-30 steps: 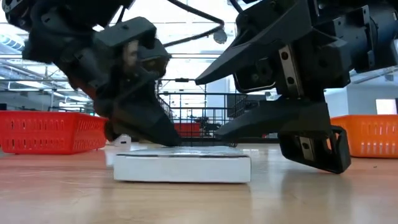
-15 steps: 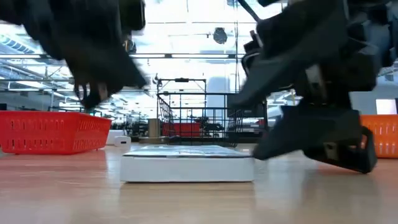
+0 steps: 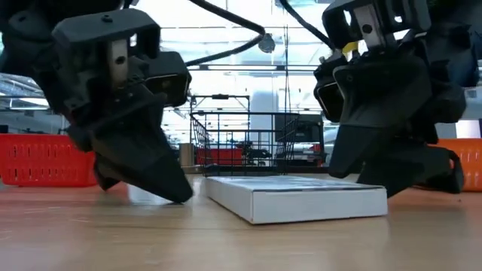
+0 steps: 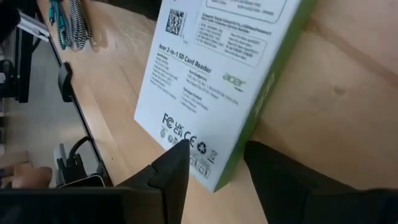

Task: Pick and place items into bin
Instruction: Put the card reader box into the orange bin

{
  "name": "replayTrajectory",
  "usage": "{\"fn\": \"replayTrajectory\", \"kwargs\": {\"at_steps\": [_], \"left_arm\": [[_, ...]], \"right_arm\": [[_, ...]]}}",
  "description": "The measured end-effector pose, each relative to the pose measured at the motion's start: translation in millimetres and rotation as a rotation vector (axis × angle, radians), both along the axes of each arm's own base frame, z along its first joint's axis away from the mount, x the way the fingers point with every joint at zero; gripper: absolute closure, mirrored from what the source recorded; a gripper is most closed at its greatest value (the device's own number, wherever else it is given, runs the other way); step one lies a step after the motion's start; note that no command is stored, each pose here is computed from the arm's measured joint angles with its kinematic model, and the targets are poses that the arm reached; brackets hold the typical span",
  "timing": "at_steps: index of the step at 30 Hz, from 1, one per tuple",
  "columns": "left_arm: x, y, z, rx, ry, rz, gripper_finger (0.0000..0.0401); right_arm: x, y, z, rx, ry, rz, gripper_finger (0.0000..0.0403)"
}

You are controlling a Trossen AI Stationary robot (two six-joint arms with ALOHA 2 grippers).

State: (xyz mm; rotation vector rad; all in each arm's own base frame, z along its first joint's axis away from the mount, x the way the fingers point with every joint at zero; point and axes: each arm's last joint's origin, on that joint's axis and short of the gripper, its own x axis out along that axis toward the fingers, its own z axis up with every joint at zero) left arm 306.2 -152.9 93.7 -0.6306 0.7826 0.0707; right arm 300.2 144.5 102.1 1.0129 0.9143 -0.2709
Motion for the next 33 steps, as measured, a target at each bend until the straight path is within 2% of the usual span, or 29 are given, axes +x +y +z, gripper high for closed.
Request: {"fn": "replayTrajectory", "kwargs": {"at_steps": [5,19,23,28,33], "left_arm": [[5.8,-0.9,-1.1,-0.002,-0.065,-0.027,0.0371],[3.7,-0.2,-4.1,-0.013,-0.035,-0.046,0.0371],[3.7,-0.3,-4.1,-0.015,-0.035,-0.044,0.0371],[4.4,-0.1,-3.8,-0.016,-0.038,-0.027,0.0371],[4.3,-0.2,-3.9,0.004,-0.045,-0.042,0.0371]], "right_arm": [[4.9,-3.5,0.4,-0.001,-0.037,0.012,0.0243],[18.4,-0.9,0.5,0.043,-0.197,0.035,0.0243],[17.9,-1.1,-0.2,0.031,-0.185,0.042,0.0243],[11.9,-4.2,-7.1,0.007,-0.072,-0.002,0.0251],[13.4,4.9,-1.5,-0.024,-0.187,0.003,0.0256]]}}
